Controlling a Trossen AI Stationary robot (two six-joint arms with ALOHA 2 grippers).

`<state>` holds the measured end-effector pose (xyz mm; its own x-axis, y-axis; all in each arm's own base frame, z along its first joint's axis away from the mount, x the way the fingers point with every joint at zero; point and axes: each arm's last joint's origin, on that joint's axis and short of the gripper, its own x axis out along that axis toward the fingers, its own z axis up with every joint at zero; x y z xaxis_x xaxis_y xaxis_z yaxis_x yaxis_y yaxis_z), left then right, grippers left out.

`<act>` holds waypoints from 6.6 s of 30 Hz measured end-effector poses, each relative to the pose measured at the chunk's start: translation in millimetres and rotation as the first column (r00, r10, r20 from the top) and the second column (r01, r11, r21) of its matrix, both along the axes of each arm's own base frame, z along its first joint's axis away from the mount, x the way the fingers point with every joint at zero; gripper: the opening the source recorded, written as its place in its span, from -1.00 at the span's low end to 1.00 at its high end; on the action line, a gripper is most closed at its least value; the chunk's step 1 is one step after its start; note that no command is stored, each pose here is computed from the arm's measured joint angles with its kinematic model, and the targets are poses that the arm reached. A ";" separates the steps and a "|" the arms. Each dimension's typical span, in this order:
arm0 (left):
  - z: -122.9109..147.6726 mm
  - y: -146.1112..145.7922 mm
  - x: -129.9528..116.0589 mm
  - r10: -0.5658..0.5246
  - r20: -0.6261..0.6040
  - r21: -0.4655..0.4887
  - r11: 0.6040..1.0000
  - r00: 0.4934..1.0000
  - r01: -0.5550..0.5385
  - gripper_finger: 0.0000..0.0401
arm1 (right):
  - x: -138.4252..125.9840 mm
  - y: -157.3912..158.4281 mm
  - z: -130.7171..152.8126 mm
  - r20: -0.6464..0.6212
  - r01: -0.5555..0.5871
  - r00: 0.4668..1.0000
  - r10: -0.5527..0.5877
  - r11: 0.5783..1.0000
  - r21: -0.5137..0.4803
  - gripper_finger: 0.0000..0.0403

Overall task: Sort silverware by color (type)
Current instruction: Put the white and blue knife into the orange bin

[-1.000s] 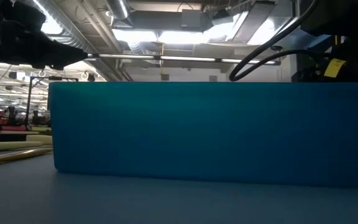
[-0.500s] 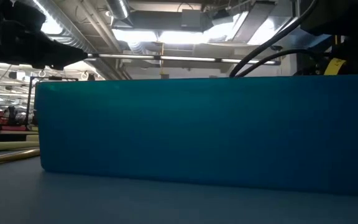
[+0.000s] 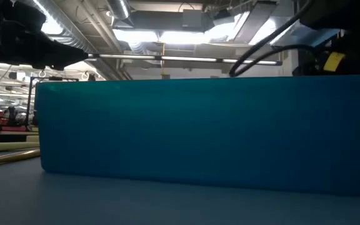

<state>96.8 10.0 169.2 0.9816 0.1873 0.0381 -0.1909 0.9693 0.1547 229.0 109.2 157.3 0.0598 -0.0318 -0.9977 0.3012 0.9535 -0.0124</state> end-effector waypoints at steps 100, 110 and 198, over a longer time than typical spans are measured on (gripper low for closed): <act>0.0 0.0 0.0 0.000 -0.001 0.000 1.000 1.000 0.000 -0.34 | 140.5 -317.7 22.0 0.237 -0.371 0.868 0.436 0.888 -0.273 -0.97; 0.0 0.0 0.0 0.000 -0.001 0.000 1.000 1.000 0.000 -0.34 | 145.9 -320.6 5.3 0.232 -0.374 0.870 0.436 0.888 -0.266 -0.97; -0.1 0.0 0.0 0.000 -0.001 0.000 1.000 1.000 0.000 -0.34 | 137.4 -315.4 180.2 0.201 -0.153 0.962 0.183 0.976 -0.156 -0.29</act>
